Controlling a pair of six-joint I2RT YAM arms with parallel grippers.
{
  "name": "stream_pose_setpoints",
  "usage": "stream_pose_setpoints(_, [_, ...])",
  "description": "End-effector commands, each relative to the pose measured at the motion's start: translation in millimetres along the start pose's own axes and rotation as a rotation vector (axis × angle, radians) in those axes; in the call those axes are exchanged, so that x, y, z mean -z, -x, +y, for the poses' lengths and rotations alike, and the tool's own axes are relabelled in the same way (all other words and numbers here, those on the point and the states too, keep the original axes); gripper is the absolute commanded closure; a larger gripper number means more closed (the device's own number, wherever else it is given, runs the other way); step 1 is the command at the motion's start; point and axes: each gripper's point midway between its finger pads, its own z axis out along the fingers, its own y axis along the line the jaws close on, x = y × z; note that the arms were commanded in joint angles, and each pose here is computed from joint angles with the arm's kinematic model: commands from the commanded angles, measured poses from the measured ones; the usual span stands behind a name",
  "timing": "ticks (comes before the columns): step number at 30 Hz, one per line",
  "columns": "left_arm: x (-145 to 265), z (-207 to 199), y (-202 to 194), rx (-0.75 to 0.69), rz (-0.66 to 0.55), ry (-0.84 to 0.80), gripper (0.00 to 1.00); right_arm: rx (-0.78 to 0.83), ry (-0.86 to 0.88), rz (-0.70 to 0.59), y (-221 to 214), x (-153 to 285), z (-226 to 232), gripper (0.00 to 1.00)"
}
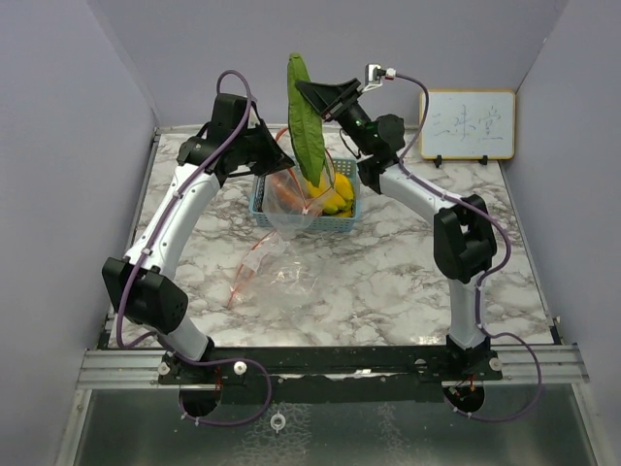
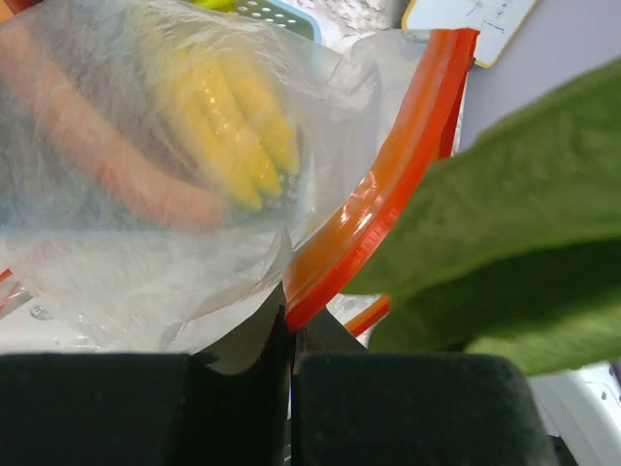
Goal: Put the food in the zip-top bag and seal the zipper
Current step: Place the fake vegetable in the zipper food storage bag.
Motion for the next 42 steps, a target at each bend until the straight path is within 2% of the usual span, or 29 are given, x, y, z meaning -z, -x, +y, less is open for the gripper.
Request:
stream_pose_setpoints(1, [15, -21, -4, 0.020, 0.006, -0.094, 1.00, 0.128, -0.111, -0.053, 6, -4, -14, 0.98])
stream_pose_setpoints(5, [15, -27, -3, 0.035, 0.011, -0.118, 1.00, 0.270, -0.223, -0.056, -4, -3, -20, 0.98])
stream_pose_setpoints(11, [11, -32, -5, 0.059, 0.037, -0.146, 1.00, 0.424, -0.413, -0.143, 16, 17, -37, 0.98])
stream_pose_setpoints(20, [5, -41, -1, 0.069, 0.056, -0.173, 1.00, 0.722, -0.511, -0.052, -9, 53, -26, 0.98])
stream_pose_setpoints(24, [2, -44, -1, 0.071, 0.069, -0.181, 1.00, 0.756, -0.592, -0.091, -5, 62, -35, 0.98])
stream_pose_setpoints(32, [-1, -41, -8, 0.082, 0.095, -0.186, 1.00, 0.740, -0.691, -0.146, 2, 31, -46, 0.98])
stream_pose_setpoints(42, [9, -50, -6, 0.090, 0.103, -0.216, 1.00, 1.004, -0.854, -0.164, 3, 76, -67, 0.98])
